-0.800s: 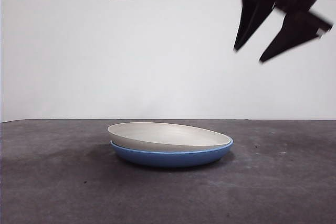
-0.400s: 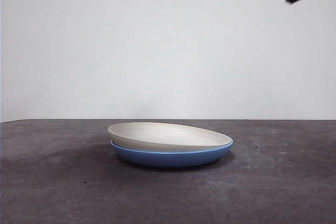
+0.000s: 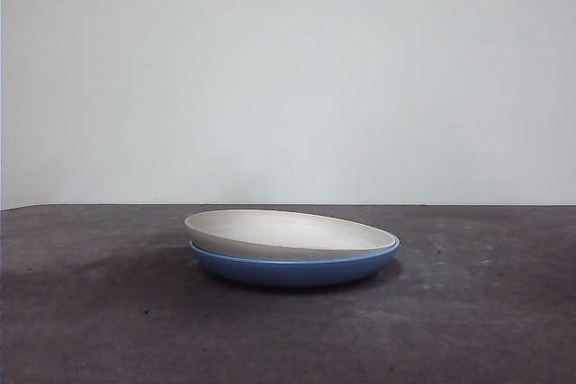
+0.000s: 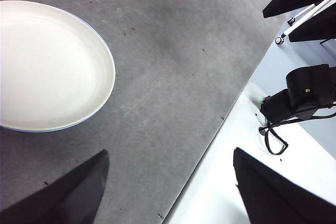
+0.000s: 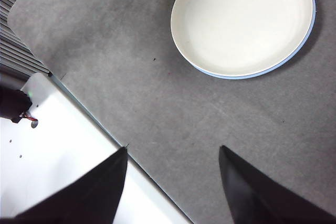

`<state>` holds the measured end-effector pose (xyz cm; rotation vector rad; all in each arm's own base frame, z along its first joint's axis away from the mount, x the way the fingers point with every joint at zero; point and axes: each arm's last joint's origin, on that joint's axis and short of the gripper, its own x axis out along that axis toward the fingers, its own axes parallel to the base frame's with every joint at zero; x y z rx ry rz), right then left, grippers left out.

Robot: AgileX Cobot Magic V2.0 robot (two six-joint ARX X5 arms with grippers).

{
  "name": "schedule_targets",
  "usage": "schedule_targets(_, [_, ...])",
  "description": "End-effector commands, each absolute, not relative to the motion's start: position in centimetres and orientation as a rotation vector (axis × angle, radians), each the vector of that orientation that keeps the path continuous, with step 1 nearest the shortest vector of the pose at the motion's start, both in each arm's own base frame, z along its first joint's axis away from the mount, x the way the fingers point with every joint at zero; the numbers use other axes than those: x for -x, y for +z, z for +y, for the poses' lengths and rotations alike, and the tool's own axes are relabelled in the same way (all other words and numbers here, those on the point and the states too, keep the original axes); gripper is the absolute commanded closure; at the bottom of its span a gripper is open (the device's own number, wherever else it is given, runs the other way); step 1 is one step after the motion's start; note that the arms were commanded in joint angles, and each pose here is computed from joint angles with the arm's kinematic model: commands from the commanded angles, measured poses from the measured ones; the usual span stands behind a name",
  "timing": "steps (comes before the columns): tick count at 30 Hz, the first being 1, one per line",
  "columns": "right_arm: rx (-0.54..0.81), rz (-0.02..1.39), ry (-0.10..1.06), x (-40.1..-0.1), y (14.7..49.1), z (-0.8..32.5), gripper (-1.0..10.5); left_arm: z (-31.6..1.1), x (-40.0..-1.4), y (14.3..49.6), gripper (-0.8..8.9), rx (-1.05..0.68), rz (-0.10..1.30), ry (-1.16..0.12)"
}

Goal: Pick up the white plate, put it on the blue plate, put it on desk

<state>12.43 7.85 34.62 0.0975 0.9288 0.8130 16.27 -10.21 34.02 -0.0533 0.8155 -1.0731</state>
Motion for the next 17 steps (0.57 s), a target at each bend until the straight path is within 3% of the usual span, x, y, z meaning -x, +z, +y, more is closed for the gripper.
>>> schedule_targets(1, [-0.081, 0.903, 0.827, -12.55, 35.15, 8.01, 6.7, -10.35, -16.36, 34.16, 4.40, 0.042, 0.804, -1.086])
schedule_targets(9, [-0.064, 0.894, 0.834, -12.56, 35.15, 8.01, 6.7, -10.35, -16.36, 34.16, 4.47, 0.042, 0.804, -1.086])
schedule_targets(10, [-0.063, 0.895, 0.834, -12.55, 35.15, 8.01, 7.0, -10.35, -16.36, 34.16, 4.75, 0.042, 0.804, -1.086])
schedule_targets(14, [-0.057, 0.892, 0.837, -12.55, 35.15, 8.00, 9.2, -10.35, -16.36, 34.16, 7.93, 0.042, 0.804, -1.086])
schedule_targets(17, [-0.038, 0.882, 0.846, -12.55, 35.15, 8.00, 9.4, -10.35, -16.36, 34.16, 8.04, 0.042, 0.804, -1.087])
